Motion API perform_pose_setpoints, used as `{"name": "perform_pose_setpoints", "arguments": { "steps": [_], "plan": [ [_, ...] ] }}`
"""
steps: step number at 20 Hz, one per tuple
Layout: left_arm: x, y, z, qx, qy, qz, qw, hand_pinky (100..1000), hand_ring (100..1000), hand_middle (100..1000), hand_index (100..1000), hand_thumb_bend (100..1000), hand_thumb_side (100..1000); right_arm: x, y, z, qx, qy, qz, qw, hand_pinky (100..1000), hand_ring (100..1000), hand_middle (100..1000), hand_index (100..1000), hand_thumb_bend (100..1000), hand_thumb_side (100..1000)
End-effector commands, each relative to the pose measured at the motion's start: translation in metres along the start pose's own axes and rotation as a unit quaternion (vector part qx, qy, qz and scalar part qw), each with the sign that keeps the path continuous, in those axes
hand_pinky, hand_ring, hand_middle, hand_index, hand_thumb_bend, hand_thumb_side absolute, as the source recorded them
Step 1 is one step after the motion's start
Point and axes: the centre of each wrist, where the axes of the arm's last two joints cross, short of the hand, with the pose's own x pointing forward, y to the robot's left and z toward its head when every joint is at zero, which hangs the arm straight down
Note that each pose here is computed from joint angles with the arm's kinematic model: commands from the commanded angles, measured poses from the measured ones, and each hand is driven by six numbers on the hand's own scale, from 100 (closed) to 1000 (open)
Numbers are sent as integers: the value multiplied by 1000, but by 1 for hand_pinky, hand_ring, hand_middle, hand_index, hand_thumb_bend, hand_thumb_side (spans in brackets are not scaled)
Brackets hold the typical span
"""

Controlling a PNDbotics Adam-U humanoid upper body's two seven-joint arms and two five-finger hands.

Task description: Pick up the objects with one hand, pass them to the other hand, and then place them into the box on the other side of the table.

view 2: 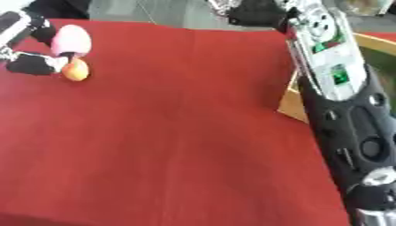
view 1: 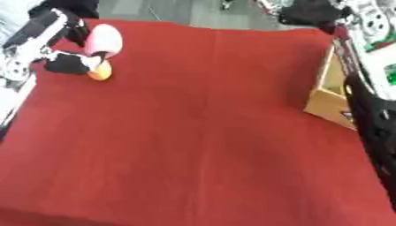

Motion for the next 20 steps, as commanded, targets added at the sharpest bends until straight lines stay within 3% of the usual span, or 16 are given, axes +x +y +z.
{"name": "perform_pose_setpoints", "arguments": {
  "steps": [1,5,11,12,20],
  "plan": [
    [26,8,6,21,-29,-13,999,720,552,506,495,246,100,8,20,-24,42,-24,10,999,987,1000,795,879,100,111],
    [46,1,8,28,-54,-17,998,719,549,505,495,246,100,5,48,-44,89,-32,14,995,986,1000,796,881,100,120],
    [59,-12,6,41,-84,-17,996,717,546,503,496,239,100,-2,76,-62,138,-32,42,989,984,1000,801,887,100,114],
    [59,-14,6,44,-87,-20,995,717,547,504,496,242,100,-3,79,-64,145,-30,48,988,985,1000,805,892,100,140],
    [62,-21,11,64,-103,-41,992,713,543,502,495,245,100,-9,82,-64,165,-14,118,979,990,1000,824,934,100,100]
  ]
}}
